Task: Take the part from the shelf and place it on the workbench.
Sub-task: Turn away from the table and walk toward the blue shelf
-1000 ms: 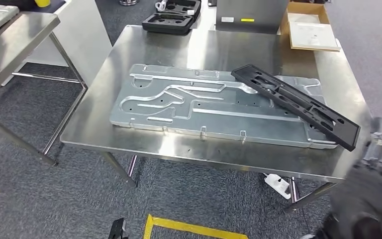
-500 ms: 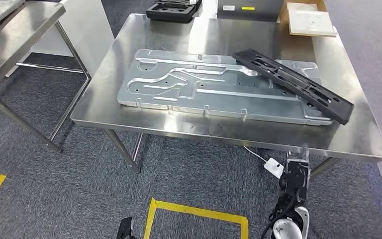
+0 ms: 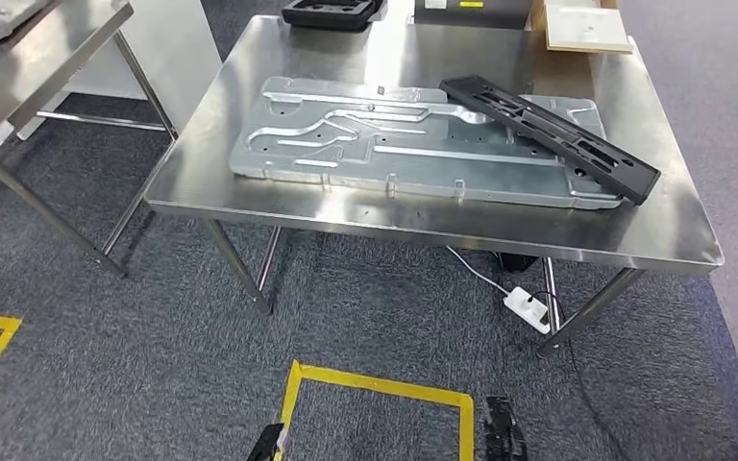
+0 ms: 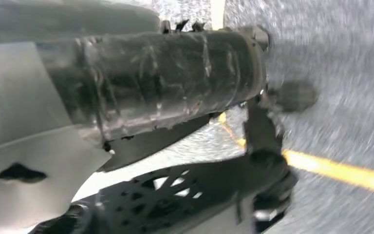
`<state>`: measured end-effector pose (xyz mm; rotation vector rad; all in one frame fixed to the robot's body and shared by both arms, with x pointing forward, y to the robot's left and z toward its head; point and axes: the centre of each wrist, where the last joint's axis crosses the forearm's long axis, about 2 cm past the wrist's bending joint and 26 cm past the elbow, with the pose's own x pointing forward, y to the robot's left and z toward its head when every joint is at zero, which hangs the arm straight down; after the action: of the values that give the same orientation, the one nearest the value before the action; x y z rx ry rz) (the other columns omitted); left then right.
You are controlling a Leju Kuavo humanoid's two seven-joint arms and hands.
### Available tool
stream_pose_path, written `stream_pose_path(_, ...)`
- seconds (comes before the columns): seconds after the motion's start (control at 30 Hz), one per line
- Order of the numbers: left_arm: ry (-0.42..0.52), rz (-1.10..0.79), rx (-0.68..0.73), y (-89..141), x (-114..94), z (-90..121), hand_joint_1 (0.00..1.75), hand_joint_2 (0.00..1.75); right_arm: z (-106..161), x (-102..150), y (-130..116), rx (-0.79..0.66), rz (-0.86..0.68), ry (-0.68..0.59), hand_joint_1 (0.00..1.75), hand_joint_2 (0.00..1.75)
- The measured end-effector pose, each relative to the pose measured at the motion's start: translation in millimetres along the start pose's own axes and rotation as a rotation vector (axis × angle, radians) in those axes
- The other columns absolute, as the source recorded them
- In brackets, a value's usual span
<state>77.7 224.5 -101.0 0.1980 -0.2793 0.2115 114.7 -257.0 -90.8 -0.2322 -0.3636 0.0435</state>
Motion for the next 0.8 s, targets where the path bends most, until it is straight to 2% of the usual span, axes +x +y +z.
stream_pose_path(0.23,-0.056,-0.179,-0.038,-1,2,0,0.0,0.0,2,-20,11,0.017,-0.011,0.096,0.0,0.0)
stream_pose_path(0.5,-0.183,-0.292,0.013,-1,4,0,0.0,0.0,5,-24,20,0.033,0.009,0.159,0.0,0.0)
stream_pose_path(0.8,-0.139,-0.306,0.023,0,5,0,0.0,0.0,6,-31,24,0.077,0.064,0.222,0.0,0.0)
